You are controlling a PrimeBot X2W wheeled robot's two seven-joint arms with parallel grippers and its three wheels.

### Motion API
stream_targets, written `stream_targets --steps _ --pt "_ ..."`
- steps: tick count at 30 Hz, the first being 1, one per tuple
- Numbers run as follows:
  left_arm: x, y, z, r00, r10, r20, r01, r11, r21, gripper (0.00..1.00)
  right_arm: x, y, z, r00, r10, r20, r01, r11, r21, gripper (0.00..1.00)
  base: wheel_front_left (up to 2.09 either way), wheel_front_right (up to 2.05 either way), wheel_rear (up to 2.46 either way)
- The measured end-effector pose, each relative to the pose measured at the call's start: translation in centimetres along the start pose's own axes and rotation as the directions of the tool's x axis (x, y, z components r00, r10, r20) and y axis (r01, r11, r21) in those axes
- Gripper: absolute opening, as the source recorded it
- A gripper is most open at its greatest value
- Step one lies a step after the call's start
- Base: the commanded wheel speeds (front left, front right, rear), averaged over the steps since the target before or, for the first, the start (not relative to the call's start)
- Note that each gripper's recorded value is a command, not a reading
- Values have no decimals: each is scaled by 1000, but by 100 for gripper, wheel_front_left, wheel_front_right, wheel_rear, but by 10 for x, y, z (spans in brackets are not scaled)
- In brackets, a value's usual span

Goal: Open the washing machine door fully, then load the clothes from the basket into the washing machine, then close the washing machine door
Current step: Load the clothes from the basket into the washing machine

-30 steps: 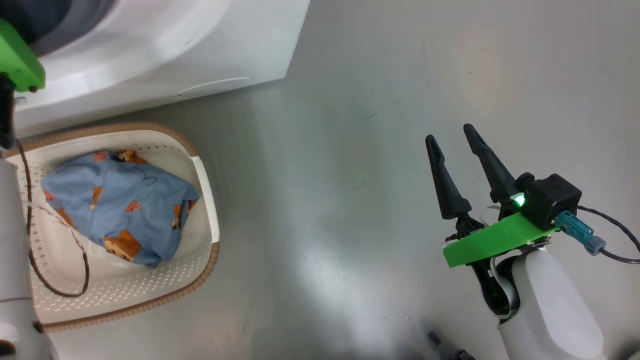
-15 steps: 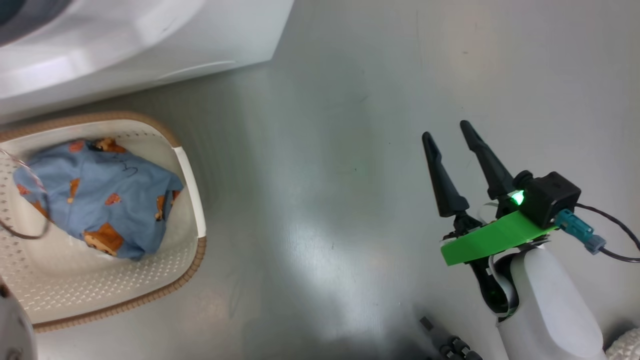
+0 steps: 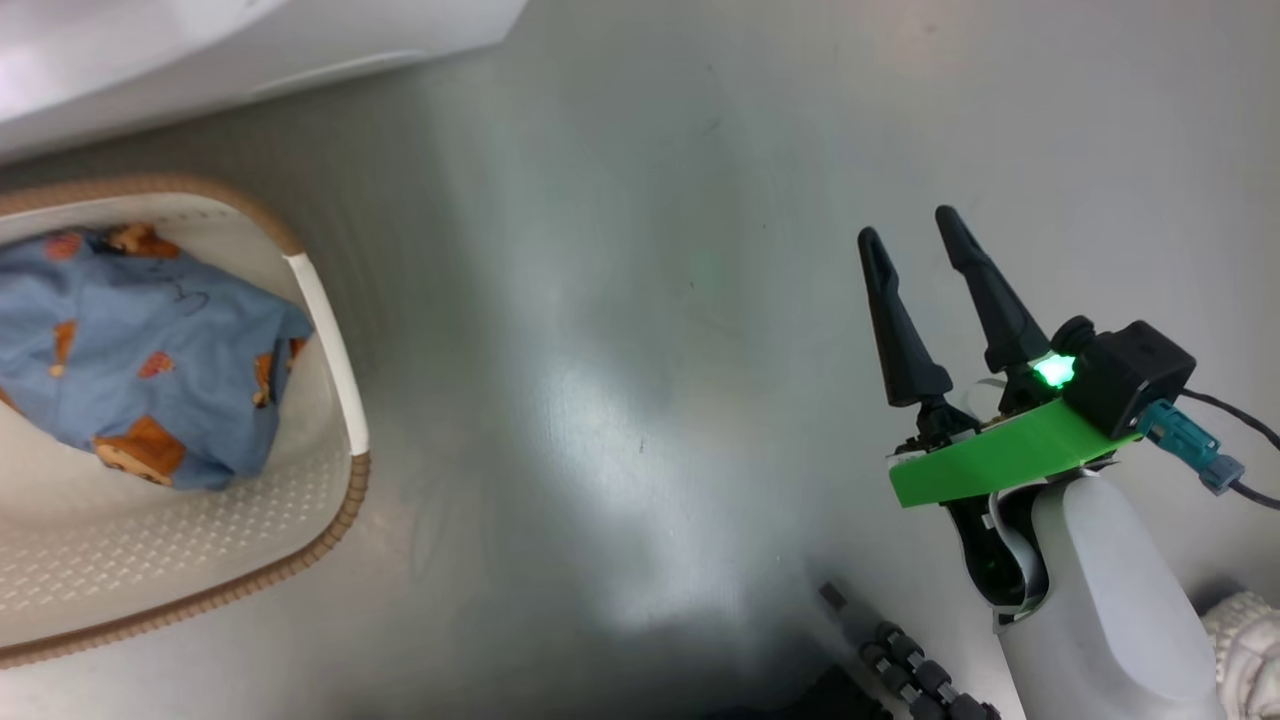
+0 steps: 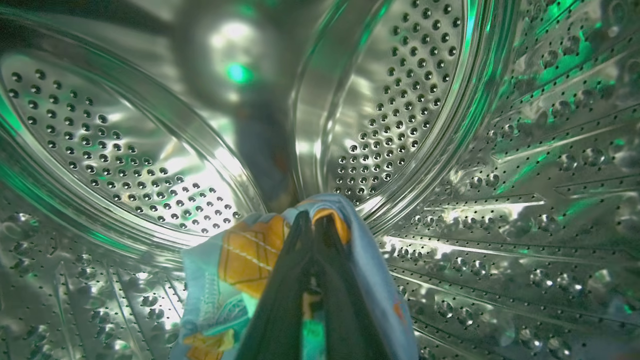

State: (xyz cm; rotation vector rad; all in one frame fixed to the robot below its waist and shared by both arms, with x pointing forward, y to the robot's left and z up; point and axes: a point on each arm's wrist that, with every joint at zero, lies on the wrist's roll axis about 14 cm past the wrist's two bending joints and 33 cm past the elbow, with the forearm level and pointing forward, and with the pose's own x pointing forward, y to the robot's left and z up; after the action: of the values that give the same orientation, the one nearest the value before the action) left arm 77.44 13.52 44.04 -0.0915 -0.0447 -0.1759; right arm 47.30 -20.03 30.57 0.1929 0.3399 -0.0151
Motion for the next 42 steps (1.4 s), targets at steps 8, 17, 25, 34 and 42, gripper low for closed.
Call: stream_targets --steps 8,17,25,34,42 --pt "12 5 -32 999 -7 -50 8 1000 25 0 1 -10 -17 999 -25 -37 25 1000 -3 100 0 0 0" --pt "13 15 -43 999 12 -49 -12 1000 9 100 2 -11 -22 999 -28 -47 28 1000 1 100 0 0 0" --pt "-3 13 -40 998 19 -55 -20 1000 -19 100 7 -3 -6 1000 -6 -5 6 1000 7 100 0 0 0" --pt "-34 10 -38 997 29 -69 -33 998 -52 100 5 2 16 999 0 44 0 1000 1 100 0 0 0" --pt "-69 9 -21 997 56 -53 -60 996 -65 100 1 18 28 997 38 66 -38 999 -4 100 0 0 0"
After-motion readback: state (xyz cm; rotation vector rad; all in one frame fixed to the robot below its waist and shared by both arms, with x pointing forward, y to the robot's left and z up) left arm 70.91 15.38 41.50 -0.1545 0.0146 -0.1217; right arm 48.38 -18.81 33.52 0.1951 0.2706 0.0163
